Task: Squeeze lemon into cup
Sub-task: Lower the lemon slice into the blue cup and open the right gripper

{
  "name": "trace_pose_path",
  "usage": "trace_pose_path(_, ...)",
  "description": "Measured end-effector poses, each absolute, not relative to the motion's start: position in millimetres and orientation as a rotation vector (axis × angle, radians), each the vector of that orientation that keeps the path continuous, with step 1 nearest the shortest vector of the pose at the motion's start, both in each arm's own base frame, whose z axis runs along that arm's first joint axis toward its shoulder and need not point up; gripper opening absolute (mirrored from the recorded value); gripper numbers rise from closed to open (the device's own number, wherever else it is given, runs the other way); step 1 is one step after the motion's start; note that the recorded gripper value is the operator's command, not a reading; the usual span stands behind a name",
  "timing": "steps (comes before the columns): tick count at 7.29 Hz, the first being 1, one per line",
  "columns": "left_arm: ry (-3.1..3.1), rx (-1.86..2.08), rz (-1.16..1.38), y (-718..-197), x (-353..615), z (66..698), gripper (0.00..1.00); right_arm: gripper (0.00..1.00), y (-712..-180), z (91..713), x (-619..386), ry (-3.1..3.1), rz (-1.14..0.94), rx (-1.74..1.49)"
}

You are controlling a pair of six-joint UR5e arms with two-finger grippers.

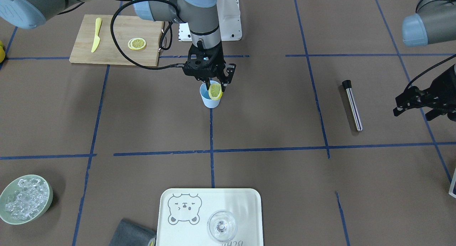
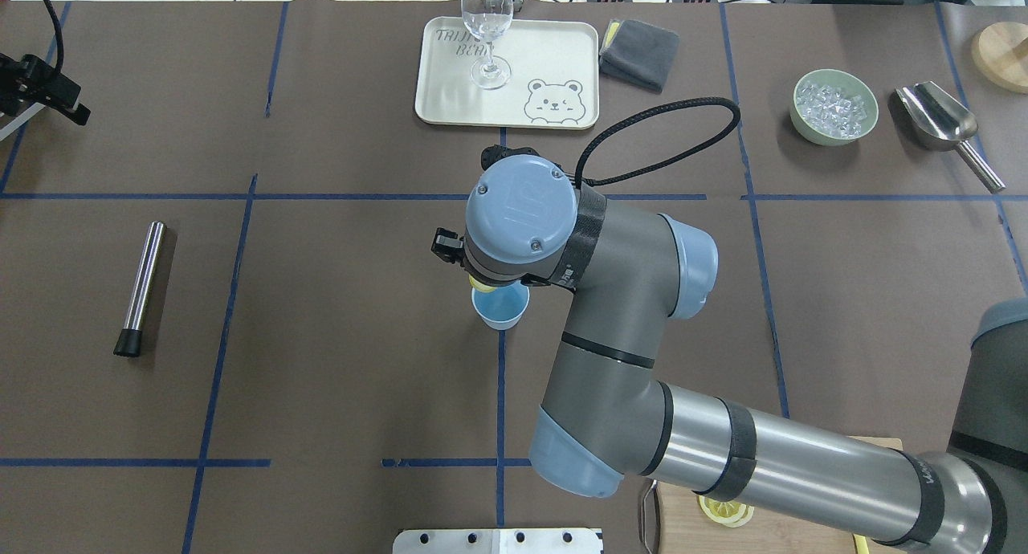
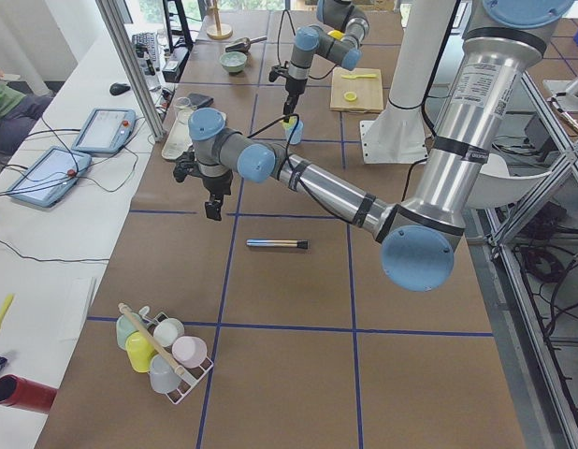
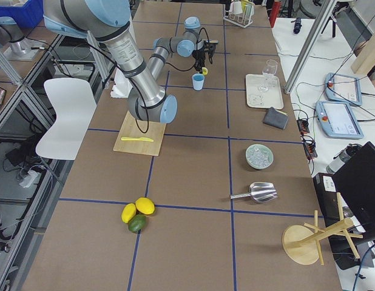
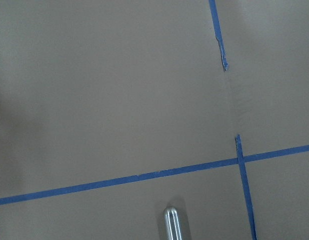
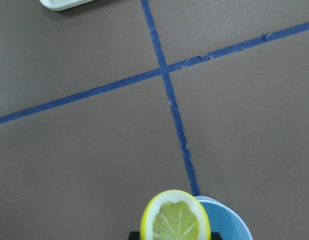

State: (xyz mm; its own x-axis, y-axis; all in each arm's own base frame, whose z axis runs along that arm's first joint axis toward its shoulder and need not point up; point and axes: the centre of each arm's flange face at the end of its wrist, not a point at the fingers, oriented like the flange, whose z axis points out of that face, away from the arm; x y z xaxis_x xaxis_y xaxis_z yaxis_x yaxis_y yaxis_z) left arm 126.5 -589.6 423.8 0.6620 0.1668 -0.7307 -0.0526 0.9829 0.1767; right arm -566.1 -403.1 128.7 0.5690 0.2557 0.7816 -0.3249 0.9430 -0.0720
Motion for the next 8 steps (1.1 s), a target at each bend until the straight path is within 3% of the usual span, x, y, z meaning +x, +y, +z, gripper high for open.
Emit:
trace_pose_path(3, 0.84, 0.145, 0.124, -589.3, 126.5, 423.1, 1.0, 0.54, -397.6, 139.0, -561.1, -0.871, 0.337, 0.055)
trace_pose_path(4, 0.84, 0.146, 0.124, -589.1, 126.4, 422.4, 1.0, 0.58, -396.9, 140.6, -560.5, -0.866, 0.336, 0.051)
trace_pose_path(7, 0.841, 0.15, 0.125, -588.7, 126.1, 420.8, 1.0, 0.93, -396.4, 140.0, -559.9, -0.866, 0.336, 0.05)
trace_pose_path(8, 0.841, 0.15, 0.125, -588.7, 126.0, 420.7, 1.0, 0.98, -396.4, 138.3, -559.8, -0.868, 0.336, 0.051)
